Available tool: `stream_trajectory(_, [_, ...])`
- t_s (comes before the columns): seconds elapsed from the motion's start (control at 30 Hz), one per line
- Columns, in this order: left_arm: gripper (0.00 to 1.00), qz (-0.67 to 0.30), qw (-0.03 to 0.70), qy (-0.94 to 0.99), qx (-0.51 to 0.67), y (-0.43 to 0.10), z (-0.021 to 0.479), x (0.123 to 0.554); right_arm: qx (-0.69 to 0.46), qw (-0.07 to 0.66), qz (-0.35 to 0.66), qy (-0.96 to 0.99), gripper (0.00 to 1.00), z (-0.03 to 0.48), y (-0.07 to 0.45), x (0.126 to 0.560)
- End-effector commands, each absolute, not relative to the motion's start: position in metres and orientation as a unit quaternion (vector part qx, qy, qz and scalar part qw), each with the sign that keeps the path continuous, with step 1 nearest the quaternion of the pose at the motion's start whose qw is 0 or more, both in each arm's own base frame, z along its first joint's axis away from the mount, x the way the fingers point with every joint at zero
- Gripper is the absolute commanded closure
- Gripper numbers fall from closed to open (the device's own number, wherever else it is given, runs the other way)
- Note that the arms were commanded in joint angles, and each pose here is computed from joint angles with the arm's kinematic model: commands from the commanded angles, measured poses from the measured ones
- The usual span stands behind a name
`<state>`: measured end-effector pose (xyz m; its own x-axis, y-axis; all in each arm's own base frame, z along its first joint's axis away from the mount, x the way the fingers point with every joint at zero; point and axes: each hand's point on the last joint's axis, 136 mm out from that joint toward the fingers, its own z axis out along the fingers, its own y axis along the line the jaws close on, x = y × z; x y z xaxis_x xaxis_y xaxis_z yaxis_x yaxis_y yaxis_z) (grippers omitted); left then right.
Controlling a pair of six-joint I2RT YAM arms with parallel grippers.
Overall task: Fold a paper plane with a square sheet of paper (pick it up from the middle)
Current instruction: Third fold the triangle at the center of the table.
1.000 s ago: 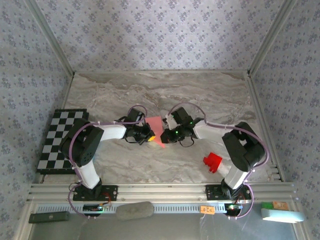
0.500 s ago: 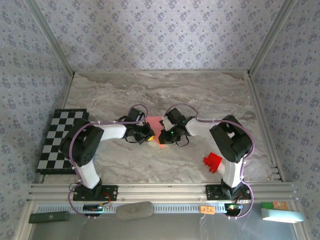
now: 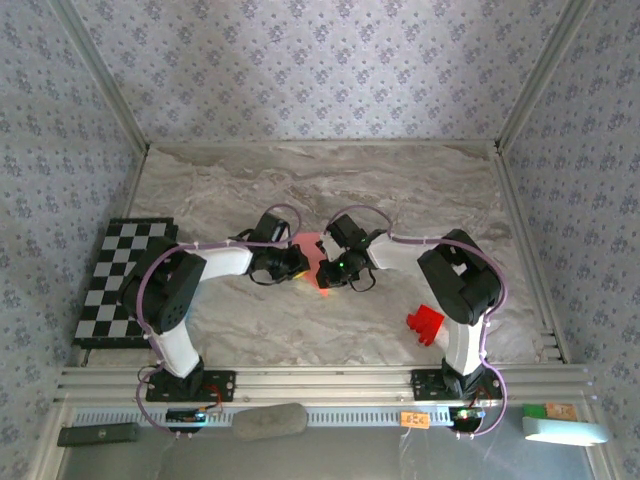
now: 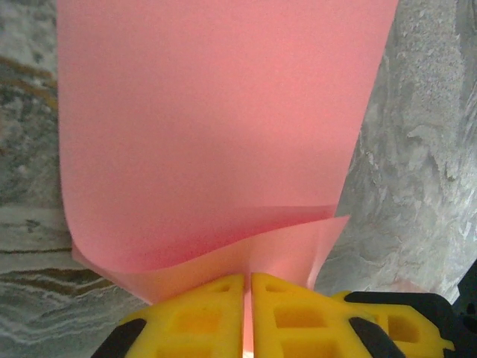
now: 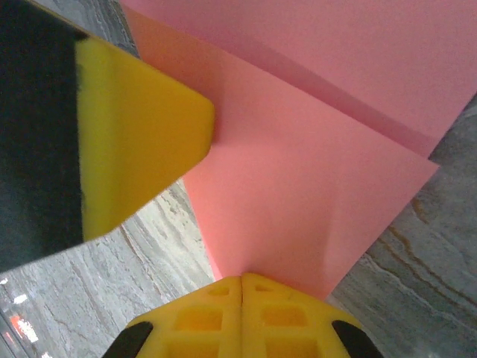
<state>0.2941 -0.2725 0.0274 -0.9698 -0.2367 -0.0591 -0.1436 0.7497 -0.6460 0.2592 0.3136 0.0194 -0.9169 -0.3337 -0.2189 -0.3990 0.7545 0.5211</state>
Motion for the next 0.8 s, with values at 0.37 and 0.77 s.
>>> stream_trajectory(0.37, [0.91, -0.288, 0.079, 0.947, -0.117, -0.219, -0.014, 0.305, -0.18, -0.011, 0.154, 0.971, 0.97, -0.034, 0.256, 0.237])
stream_trajectory(0.77, [0.91, -0.276, 0.124, 0.944, -0.13, -0.187, 0.033, 0.347, -0.177, -0.004, 0.163, 0.971, 0.97, -0.029, 0.259, 0.241])
